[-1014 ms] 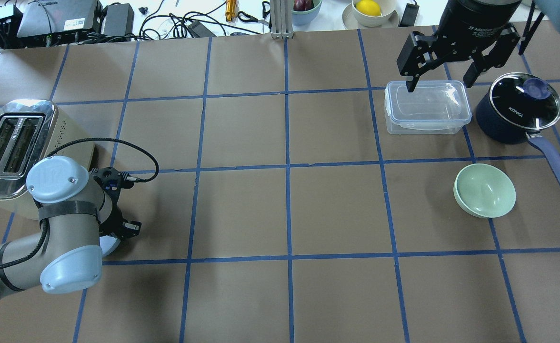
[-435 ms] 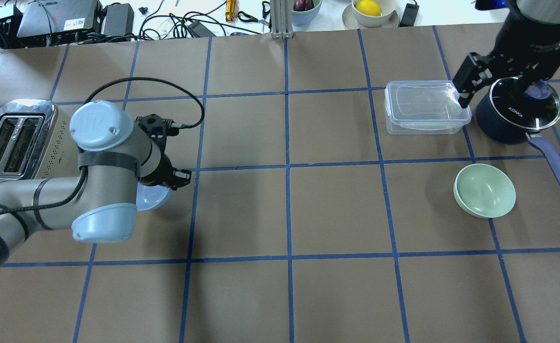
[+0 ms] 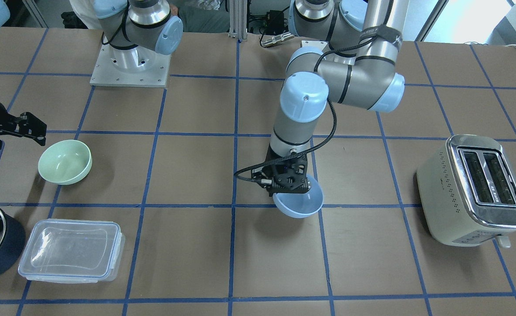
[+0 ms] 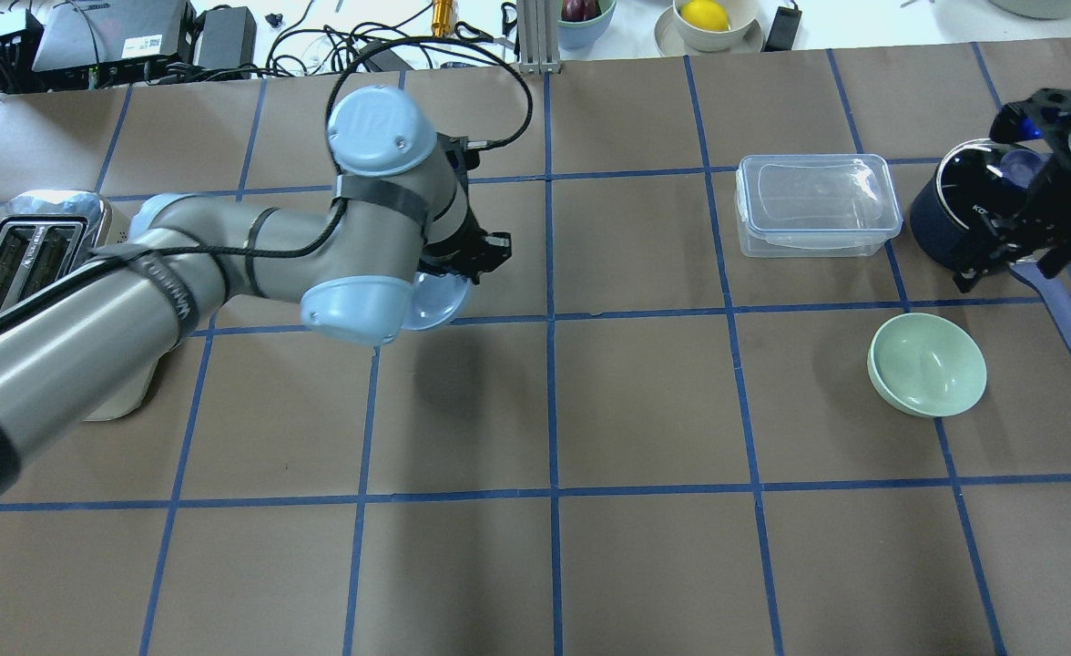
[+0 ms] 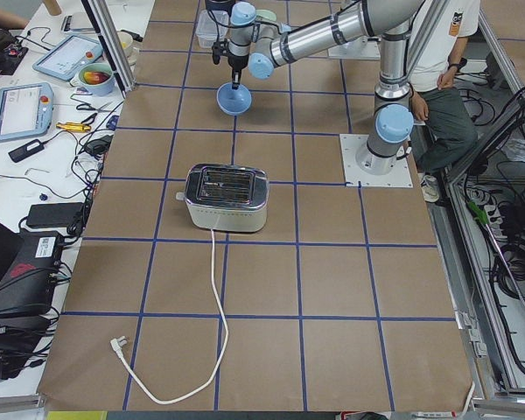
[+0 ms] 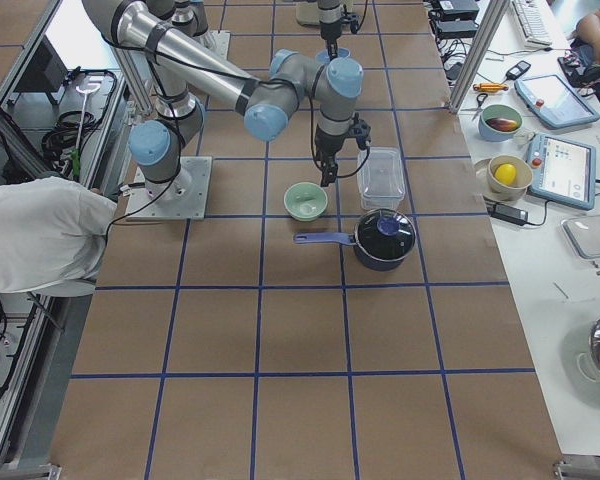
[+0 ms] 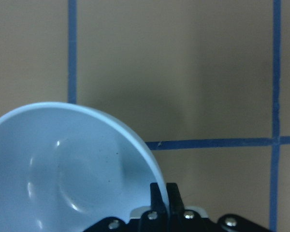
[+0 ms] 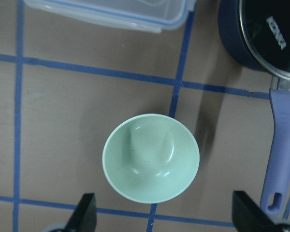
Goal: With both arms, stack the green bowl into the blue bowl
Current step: 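Carry the blue bowl to center with left gripper while right grasps green bowl, then set the light blue bowl down at the table center and raise the left gripper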
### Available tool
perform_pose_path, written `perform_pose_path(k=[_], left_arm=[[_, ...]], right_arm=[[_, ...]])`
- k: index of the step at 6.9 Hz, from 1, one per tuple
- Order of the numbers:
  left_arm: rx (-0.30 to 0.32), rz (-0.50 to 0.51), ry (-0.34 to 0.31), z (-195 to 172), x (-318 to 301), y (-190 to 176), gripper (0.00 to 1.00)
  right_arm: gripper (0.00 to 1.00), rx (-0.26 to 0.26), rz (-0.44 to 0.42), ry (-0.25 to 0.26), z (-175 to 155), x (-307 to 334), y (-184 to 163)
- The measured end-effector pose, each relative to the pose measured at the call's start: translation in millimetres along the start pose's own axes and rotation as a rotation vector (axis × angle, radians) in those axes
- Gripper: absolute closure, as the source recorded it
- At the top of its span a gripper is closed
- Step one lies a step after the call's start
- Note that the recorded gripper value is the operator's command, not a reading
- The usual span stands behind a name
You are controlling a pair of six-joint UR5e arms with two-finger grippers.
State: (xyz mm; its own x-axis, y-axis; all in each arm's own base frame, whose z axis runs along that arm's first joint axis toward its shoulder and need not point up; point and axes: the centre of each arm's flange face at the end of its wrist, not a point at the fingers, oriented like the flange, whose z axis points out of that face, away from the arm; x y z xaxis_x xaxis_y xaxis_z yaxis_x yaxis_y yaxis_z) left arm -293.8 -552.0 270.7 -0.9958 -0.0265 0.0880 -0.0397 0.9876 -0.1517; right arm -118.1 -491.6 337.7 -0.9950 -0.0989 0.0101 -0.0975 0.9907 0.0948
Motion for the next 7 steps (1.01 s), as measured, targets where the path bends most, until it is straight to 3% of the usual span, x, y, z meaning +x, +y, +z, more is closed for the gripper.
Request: perform_pose_path(k=[1, 2, 3, 4, 5, 6, 7], left_arm=[[-0.003, -0.009, -0.006, 13, 40, -18, 1.0], [-0.021, -0.003, -0.032, 26, 74, -21, 1.0], [-0.04, 0.02, -0.061, 38, 97, -13, 0.97], [-0.059, 0.048, -0.092, 48, 106, -2, 0.81], [-0.068, 0.075, -0.116, 56, 107, 4, 0.17], [-0.061, 0.094, -0.117, 53, 107, 5, 0.0], [-0.031, 0.102, -0.098, 32, 107, -1, 0.0]], right_arm=[[0.07, 0.014, 0.042, -0.03, 35, 18, 18], [0.18, 0.038, 0.062, -0.053, 64, 21, 27], [0.53, 0.057, 0.068, -0.056, 94, 20, 31], [0.77, 0.058, 0.061, -0.056, 118, 18, 33], [1.0, 0.058, 0.04, -0.052, 130, 18, 34], [1.0, 0.059, 0.02, -0.049, 134, 18, 34], [1.0, 0.059, 0.01, -0.048, 136, 18, 34]])
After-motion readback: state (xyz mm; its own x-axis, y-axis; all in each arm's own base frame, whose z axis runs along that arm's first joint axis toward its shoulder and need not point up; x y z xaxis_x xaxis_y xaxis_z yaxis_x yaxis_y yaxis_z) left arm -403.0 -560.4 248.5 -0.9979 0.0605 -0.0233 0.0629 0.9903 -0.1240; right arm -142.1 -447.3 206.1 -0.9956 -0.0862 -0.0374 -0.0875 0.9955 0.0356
